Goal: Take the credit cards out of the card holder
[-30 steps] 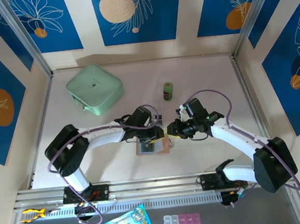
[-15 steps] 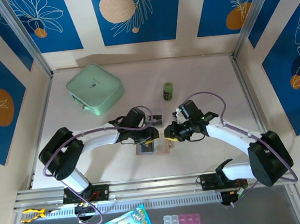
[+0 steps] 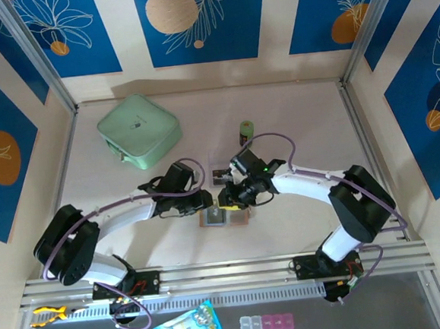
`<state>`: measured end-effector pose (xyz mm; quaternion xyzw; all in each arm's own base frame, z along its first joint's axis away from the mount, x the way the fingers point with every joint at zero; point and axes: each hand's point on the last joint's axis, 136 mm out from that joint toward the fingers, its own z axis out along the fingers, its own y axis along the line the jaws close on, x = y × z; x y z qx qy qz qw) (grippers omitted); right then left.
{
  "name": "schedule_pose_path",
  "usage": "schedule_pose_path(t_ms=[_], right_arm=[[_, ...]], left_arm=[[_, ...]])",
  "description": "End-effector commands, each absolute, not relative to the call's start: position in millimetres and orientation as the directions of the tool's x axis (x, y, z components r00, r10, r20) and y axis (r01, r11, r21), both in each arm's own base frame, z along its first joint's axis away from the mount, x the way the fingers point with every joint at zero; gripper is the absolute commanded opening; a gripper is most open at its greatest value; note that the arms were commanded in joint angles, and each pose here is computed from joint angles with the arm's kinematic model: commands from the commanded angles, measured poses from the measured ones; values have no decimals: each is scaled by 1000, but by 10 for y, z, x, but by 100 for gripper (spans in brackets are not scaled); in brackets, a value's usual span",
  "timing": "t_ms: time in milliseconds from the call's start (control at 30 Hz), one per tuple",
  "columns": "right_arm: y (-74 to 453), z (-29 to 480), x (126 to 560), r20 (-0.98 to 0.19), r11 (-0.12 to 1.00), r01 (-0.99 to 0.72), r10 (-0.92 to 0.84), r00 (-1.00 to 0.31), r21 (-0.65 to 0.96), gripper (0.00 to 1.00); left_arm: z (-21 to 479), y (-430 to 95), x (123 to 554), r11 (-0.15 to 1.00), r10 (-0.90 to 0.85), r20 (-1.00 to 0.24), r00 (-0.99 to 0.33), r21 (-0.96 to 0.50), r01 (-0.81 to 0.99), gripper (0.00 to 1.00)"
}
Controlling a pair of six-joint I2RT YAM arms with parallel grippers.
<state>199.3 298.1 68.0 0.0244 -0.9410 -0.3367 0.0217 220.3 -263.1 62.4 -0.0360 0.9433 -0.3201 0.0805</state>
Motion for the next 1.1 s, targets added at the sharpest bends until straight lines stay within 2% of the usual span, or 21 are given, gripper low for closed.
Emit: schedule_pose_path(t_ms=[0, 600, 767, 1067], right_arm=[[3047, 668, 2022, 25, 776, -31, -60, -998, 630, 29], [3111, 426, 2029, 57, 790, -21, -71, -996, 612, 29], [3141, 414, 2048, 58, 789, -26, -78, -995, 614, 23], [3142, 391, 2026, 58, 801, -38, -90, -994, 598, 22]], left_arm=[[457, -2473, 2124, 828, -104, -110, -988, -560, -25, 25], [162, -2378, 1994, 842, -129, -44, -991, -533, -85, 24], [158, -2369, 1997, 845, -129, -40, -991, -527, -88, 24], [165, -2358, 1999, 847, -129, -45, -991, -525, -87, 22]])
